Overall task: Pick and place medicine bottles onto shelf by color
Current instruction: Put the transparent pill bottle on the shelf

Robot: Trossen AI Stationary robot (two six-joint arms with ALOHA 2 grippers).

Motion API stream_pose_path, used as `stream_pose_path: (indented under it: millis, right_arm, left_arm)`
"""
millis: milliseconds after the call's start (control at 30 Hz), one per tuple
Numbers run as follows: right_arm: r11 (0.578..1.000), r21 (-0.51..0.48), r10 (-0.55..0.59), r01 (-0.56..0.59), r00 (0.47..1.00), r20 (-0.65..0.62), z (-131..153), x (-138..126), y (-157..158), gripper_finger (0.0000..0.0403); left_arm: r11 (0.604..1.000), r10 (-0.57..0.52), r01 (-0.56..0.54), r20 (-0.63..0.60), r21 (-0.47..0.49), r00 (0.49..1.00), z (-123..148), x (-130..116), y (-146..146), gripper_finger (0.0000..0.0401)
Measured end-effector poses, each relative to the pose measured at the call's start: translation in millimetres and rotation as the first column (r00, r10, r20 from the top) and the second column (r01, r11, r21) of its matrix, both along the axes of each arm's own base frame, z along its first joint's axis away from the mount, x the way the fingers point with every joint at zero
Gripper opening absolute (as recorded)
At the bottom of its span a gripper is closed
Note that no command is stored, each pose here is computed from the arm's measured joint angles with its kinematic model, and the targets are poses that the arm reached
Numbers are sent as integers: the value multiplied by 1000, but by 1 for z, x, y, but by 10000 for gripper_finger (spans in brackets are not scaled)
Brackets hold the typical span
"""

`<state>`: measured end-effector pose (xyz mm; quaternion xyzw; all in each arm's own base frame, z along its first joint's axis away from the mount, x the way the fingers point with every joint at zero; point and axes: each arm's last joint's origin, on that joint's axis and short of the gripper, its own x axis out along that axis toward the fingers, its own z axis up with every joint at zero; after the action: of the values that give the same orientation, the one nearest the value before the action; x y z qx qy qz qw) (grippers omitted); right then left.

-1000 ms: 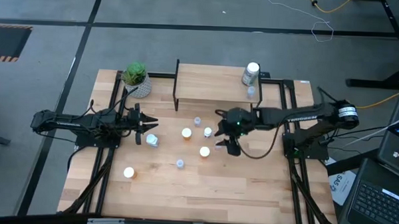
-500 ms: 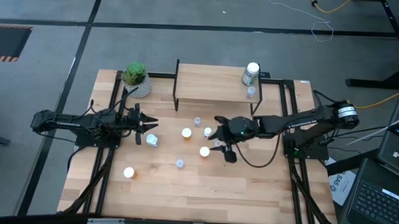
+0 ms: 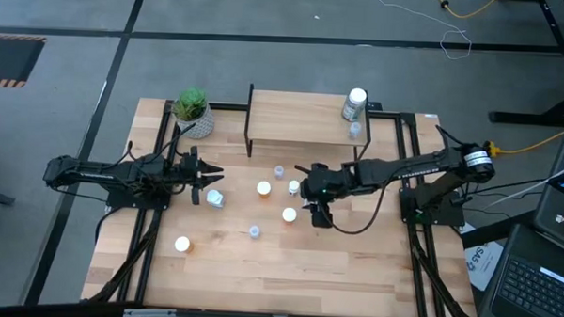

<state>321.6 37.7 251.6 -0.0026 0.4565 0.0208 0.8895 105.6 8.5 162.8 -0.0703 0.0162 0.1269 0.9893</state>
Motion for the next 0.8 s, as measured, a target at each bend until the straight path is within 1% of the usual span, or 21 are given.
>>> stream_pose_path:
  millis: [100, 233, 433, 600, 800]
  right_arm:
    - [1000, -8, 0, -1, 998, -57, -6, -5, -1, 207]
    - [1000, -16, -4, 2, 993, -121, -24, -12, -3, 207]
    - [999, -29, -16, 14, 998, -60, -43, -11, -3, 206]
    - [996, -75, -46, 40, 996, -73, -52, -13, -5, 206]
    - [998, -63, -34, 27, 993, -113, -69, -8, -4, 206]
  left_arm:
    - [1000, 0, 0, 0, 0, 1000, 0, 0, 0, 98]
    - [1000, 0, 0, 0, 0, 1000, 0, 0, 0, 98]
    - [1000, 0, 0, 0, 0, 1000, 0, 0, 0, 98]
    - [1000, 0, 0, -1, 0, 1000, 0, 0, 0, 98]
    - [1000, 0, 0, -2, 0, 1000, 0, 0, 0, 98]
